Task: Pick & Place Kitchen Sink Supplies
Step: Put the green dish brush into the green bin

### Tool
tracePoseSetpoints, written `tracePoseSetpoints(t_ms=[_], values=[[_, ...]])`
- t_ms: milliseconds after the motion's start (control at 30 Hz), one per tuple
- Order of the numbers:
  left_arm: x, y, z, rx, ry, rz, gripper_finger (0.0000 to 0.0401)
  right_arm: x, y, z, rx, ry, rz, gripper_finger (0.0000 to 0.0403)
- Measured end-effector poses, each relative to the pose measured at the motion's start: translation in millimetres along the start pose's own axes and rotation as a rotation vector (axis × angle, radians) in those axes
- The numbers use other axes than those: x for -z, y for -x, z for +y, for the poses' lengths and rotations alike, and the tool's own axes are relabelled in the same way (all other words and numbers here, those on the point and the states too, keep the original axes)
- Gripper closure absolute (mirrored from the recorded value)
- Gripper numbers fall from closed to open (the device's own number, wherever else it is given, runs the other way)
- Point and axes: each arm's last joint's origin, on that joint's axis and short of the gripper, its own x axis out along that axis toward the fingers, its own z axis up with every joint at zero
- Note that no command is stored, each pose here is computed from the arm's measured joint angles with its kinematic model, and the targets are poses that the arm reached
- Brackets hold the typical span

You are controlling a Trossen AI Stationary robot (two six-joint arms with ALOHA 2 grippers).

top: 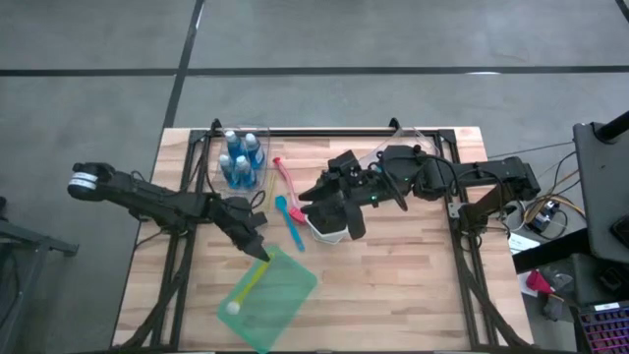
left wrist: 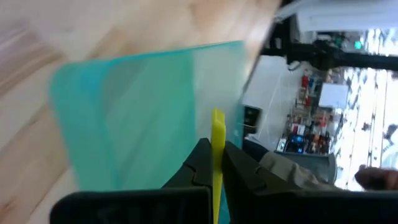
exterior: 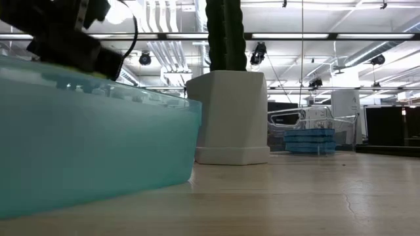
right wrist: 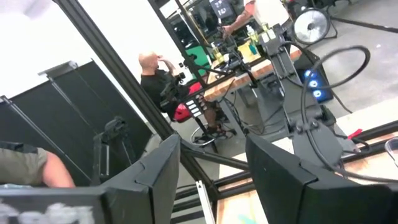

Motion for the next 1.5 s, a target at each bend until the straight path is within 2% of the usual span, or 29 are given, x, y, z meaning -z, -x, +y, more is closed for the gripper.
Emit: tracePoseSetpoints(t_ms=[167, 533, 667, 867, 1100, 1500], values=[[3, -1, 12, -0.031, 0.050, 0.004, 0.0389, -1, 0, -1, 0.013, 0.002, -0.008, 0.0227], [5, -5, 8, -0.032, 0.059, 0.028, 0.0388, -1, 0, -2, 0.046, 0.015, -0.031, 0.0225], [3, -10, -8, -0.008, 0.068, 0.048, 0.0388, -1, 0, -2, 0.046, 0.015, -0.031, 0.0227], [-4, -24, -28, 0.002, 0.017, 0.048, 0.0388, -1, 0, -2, 0.046, 0.016, -0.030, 0.0225], [-4, -47, -21, -0.076, 0.031, 0.103, 0.0388, -1, 0, -2, 0.049, 0.016, -0.025, 0.0232], [-7, -65, -3, -0.182, 0.019, 0.104, 0.0387, -1, 0, -2, 0.049, 0.026, -0.024, 0.0223]])
